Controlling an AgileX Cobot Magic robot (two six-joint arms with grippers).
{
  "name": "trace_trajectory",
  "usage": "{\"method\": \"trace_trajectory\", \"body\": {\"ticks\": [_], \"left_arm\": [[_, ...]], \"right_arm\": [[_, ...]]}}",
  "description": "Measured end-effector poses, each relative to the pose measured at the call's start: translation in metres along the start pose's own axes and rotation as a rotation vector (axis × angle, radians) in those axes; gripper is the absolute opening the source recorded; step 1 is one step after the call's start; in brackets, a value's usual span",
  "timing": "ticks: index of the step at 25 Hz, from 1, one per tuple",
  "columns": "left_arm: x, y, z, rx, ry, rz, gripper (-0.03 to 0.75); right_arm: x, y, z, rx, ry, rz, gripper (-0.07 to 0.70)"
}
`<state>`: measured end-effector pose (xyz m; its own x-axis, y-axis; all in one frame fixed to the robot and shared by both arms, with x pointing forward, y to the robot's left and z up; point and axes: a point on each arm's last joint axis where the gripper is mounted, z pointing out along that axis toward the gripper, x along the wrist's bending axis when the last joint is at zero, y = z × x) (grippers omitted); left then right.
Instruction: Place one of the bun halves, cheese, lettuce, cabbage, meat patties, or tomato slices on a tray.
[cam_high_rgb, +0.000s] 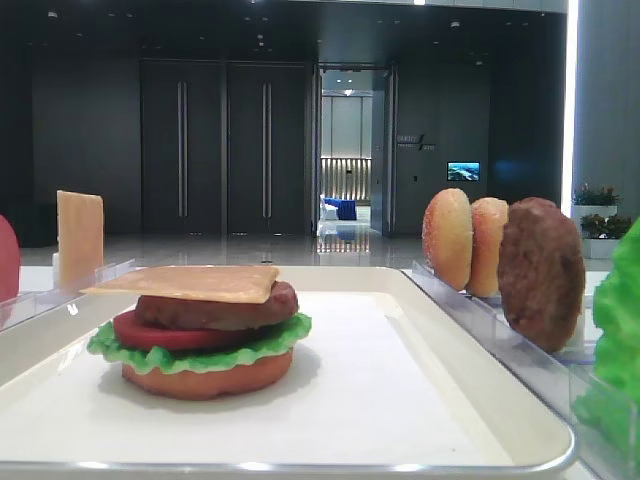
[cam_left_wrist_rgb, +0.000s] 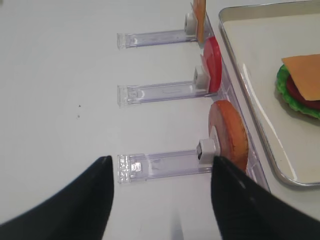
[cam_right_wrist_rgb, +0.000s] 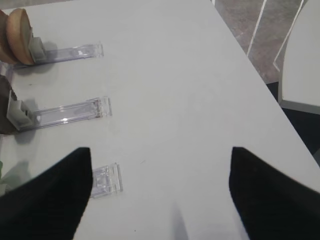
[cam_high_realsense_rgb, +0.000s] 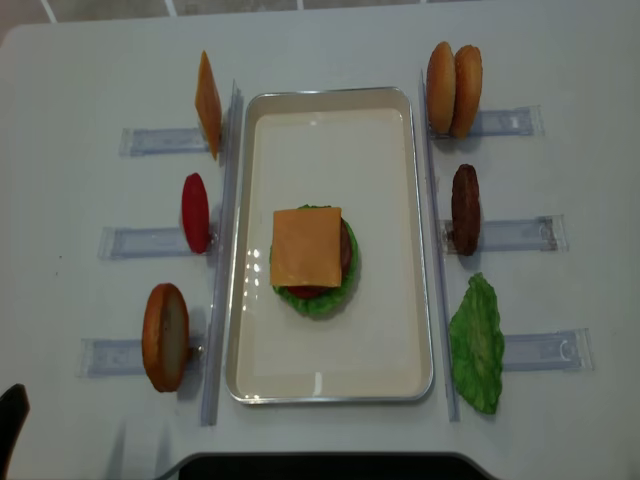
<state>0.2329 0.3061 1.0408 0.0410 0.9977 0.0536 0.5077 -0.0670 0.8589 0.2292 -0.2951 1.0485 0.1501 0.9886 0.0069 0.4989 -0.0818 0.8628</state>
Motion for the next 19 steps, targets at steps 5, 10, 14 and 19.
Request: {"method": "trace_trajectory", "body": {"ticks": [5, 10, 14, 19], "left_arm": [[-0.0001, 0.0000, 0.0000, 0.000, -0.001, 0.000, 0.471], [-0.0001, 0.0000, 0.0000, 0.000, -0.001, 0.000, 0.471], [-0.0001, 0.0000, 0.0000, 0.000, -0.001, 0.000, 0.471], [-0.0001, 0.0000, 0.0000, 0.000, -0.001, 0.000, 0.471]], "right_arm": [[0.0000, 0.0000, 0.0000, 0.000, 0.000, 0.000, 0.535], [0.0000, 0.0000, 0.0000, 0.000, 0.000, 0.000, 0.535], [0.0000, 0.0000, 0.0000, 0.000, 0.000, 0.000, 0.535], [0.0000, 0.0000, 0.0000, 0.000, 0.000, 0.000, 0.535]]}}
